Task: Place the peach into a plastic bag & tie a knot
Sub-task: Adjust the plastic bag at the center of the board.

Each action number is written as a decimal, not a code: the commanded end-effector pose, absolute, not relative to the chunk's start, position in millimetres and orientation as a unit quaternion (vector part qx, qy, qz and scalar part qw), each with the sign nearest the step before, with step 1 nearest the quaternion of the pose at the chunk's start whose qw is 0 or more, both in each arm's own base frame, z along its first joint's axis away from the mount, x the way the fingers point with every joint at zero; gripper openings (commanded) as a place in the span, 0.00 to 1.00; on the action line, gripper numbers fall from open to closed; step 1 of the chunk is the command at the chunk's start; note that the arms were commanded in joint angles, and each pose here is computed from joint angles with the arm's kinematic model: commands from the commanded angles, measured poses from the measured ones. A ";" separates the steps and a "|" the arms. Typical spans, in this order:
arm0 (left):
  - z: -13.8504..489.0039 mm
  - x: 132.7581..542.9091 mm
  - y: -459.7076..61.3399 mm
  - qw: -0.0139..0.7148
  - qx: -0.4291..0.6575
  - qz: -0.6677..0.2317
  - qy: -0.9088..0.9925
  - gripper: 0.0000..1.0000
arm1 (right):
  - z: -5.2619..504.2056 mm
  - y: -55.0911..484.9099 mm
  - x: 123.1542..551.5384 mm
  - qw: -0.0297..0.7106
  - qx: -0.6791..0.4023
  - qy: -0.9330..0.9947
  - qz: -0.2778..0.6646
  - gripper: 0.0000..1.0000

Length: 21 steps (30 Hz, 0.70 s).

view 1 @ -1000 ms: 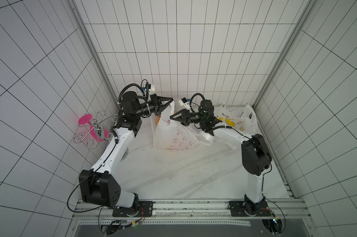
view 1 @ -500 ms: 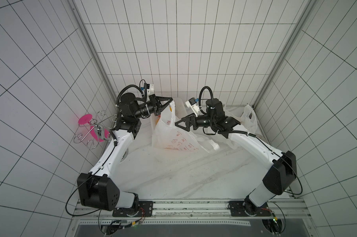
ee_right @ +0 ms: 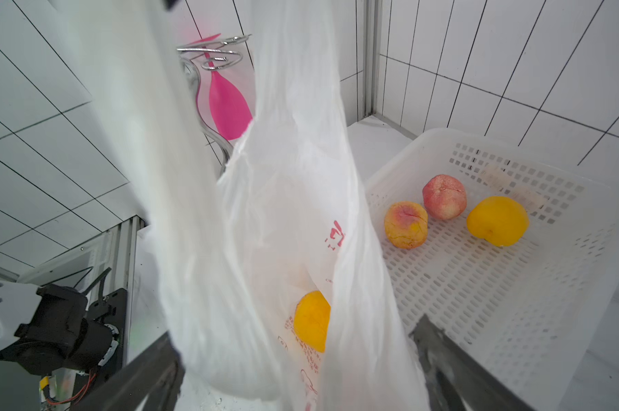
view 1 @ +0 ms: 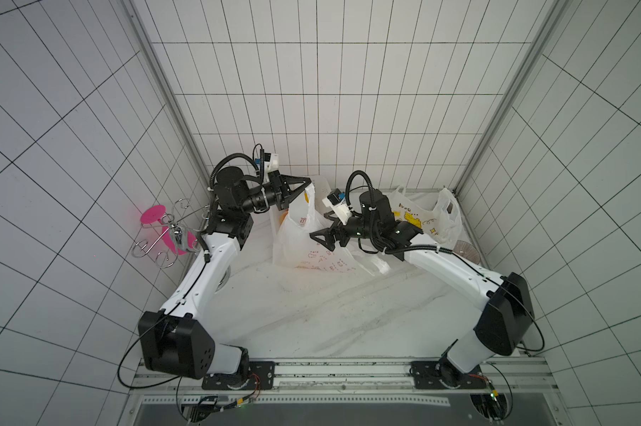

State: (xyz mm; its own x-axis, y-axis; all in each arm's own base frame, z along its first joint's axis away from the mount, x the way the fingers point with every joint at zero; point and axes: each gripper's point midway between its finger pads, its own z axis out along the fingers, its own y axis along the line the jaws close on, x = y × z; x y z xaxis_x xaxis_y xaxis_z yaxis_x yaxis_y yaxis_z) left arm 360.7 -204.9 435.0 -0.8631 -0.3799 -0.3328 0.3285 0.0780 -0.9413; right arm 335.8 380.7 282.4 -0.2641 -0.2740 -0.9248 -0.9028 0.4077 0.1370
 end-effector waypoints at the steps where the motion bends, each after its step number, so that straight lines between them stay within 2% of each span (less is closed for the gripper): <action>1: 454.8 343.6 -210.4 0.246 0.001 -0.693 0.678 0.00 | 304.0 399.0 349.1 0.491 -0.453 0.658 0.347 0.99; 3: 451.0 339.8 -216.8 0.232 0.006 -0.697 0.678 0.00 | 307.4 406.3 352.3 0.499 -0.459 0.642 0.358 1.00; 5: 446.3 337.1 -220.4 0.223 0.009 -0.699 0.680 0.00 | 315.8 409.7 353.5 0.510 -0.459 0.626 0.371 0.96; 9: 445.6 335.8 -219.6 0.222 0.013 -0.699 0.680 0.00 | 326.0 410.4 350.0 0.512 -0.455 0.608 0.401 0.83; 12: 449.7 337.2 -218.5 0.227 0.016 -0.700 0.677 0.00 | 323.1 409.9 348.8 0.502 -0.453 0.610 0.413 0.62; 16: 456.7 335.2 -217.6 0.233 0.026 -0.704 0.671 0.00 | 319.0 407.9 345.3 0.487 -0.450 0.617 0.423 0.21; 18: 460.2 332.0 -217.4 0.238 0.034 -0.704 0.668 0.08 | 318.8 404.4 341.7 0.478 -0.449 0.625 0.423 0.05; 19: 461.8 329.5 -217.9 0.241 0.040 -0.704 0.667 0.12 | 319.2 402.1 339.8 0.474 -0.447 0.630 0.422 0.00; 21: 467.7 324.4 -216.6 0.254 0.054 -0.702 0.663 0.28 | 319.6 394.4 333.6 0.449 -0.444 0.648 0.426 0.00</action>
State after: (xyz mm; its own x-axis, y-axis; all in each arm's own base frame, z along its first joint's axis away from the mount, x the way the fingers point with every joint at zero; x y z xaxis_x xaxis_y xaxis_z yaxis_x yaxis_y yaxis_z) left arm 341.4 -219.4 442.2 -0.8964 -0.2957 -0.3302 0.3373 0.0284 -0.9410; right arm 341.8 402.7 267.8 -0.2427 -0.2289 -0.9427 -0.9449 0.2760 0.1762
